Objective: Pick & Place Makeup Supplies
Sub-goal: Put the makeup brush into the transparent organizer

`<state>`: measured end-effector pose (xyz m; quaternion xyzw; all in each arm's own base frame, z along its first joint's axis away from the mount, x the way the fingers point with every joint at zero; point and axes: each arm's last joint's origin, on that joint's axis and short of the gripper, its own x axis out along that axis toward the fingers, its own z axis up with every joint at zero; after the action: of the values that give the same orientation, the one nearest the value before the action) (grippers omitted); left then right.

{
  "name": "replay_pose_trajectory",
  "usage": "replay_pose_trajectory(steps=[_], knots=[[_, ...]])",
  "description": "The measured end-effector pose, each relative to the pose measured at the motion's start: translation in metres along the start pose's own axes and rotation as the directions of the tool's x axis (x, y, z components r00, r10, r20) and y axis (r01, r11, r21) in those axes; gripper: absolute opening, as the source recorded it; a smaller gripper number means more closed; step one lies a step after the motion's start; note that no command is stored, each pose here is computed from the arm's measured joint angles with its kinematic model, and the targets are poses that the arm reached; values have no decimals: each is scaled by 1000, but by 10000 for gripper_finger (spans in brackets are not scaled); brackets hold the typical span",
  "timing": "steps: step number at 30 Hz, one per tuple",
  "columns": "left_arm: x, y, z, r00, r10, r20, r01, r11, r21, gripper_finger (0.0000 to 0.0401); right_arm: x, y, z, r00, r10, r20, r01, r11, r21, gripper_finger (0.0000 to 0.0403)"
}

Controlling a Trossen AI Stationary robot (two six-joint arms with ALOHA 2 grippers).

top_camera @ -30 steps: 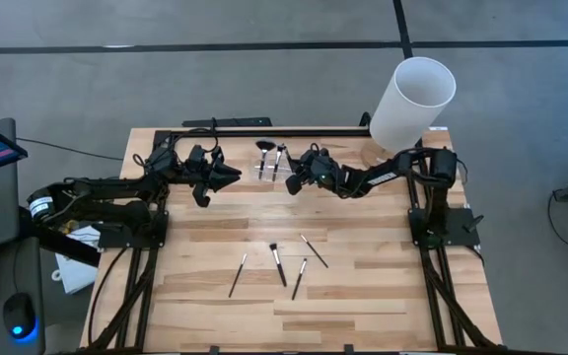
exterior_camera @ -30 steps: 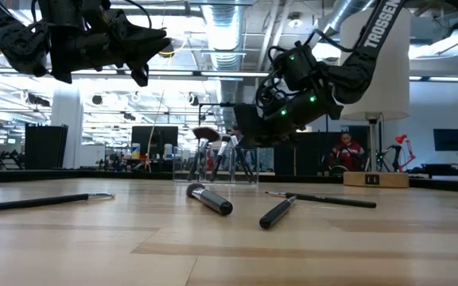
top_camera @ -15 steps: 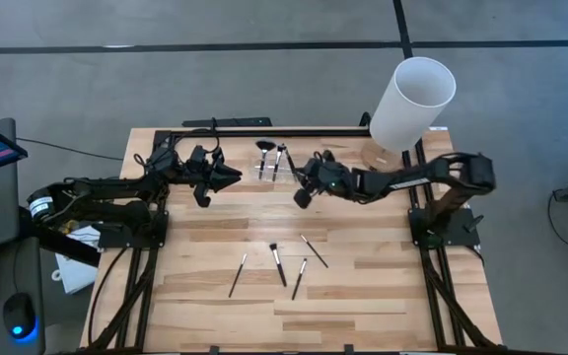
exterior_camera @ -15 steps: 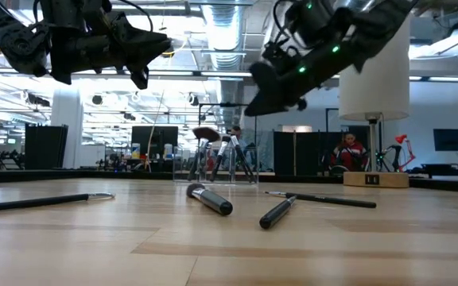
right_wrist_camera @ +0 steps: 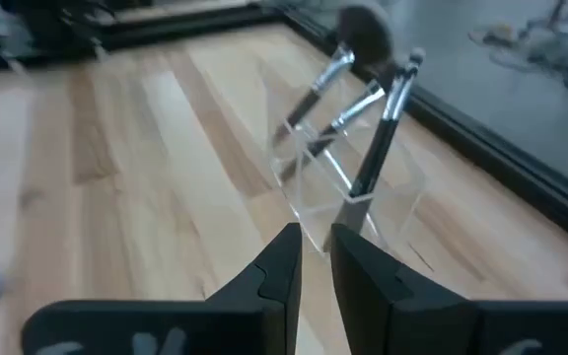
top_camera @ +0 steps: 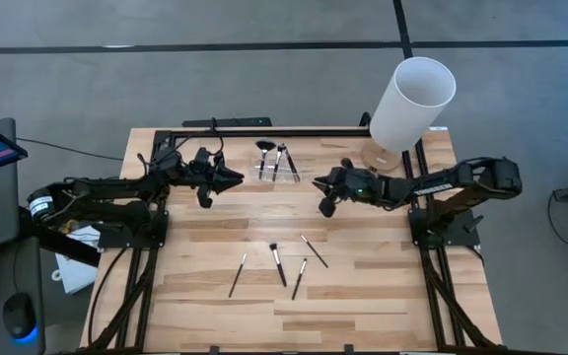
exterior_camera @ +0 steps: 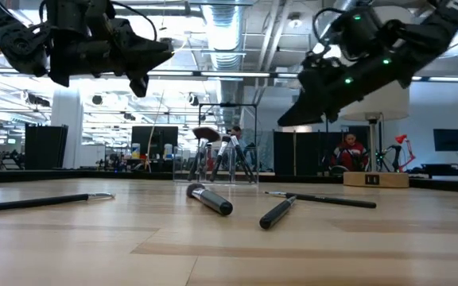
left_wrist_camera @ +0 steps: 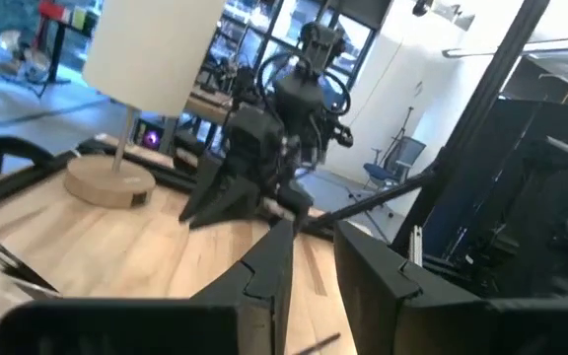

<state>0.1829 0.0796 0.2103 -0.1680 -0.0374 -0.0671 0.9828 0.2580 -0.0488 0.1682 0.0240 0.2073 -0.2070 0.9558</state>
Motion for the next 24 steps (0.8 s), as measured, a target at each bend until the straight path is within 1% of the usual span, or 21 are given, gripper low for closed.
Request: replay_pose_trajectory(steps=[2, 5, 8, 10, 13, 15, 18, 20, 24], knots=[[5, -6, -4, 1000, 11, -9, -11, 1000, -15, 76, -5, -1, -4, 999, 24, 21, -24, 1000, -16, 51], [14, -18, -15, 997, 49, -53, -52, 997, -51, 76, -8, 0, -9, 999, 44, 0, -44, 999, -28, 51], [26, -31, -24, 981, 104, -164, -121, 988, -97, 76, -9, 2, -12, 998, 59, -28, -60, 997, -47, 51], [35, -40, -27, 953, 168, -254, -202, 973, -114, 76, -9, 4, -13, 997, 65, -31, -67, 996, -66, 50], [43, -54, -28, 884, 284, -371, -348, 930, -117, 76, -9, 4, -14, 997, 64, -37, -67, 995, -77, 50], [47, -62, -25, 848, 349, -400, -432, 891, -139, 76, -8, 3, -14, 997, 60, -46, -64, 995, -78, 50], [51, -73, -25, 797, 418, -436, -525, 836, -160, 76, -8, 1, -15, 997, 54, -54, -58, 996, -69, 50], [54, -80, -29, 779, 428, -458, -551, 816, -176, 76, -8, 1, -15, 997, 53, -56, -57, 996, -73, 50], [68, -92, -43, 758, 405, -511, -578, 780, -239, 76, -7, -3, -16, 997, 36, -64, -41, 996, -78, 50]])
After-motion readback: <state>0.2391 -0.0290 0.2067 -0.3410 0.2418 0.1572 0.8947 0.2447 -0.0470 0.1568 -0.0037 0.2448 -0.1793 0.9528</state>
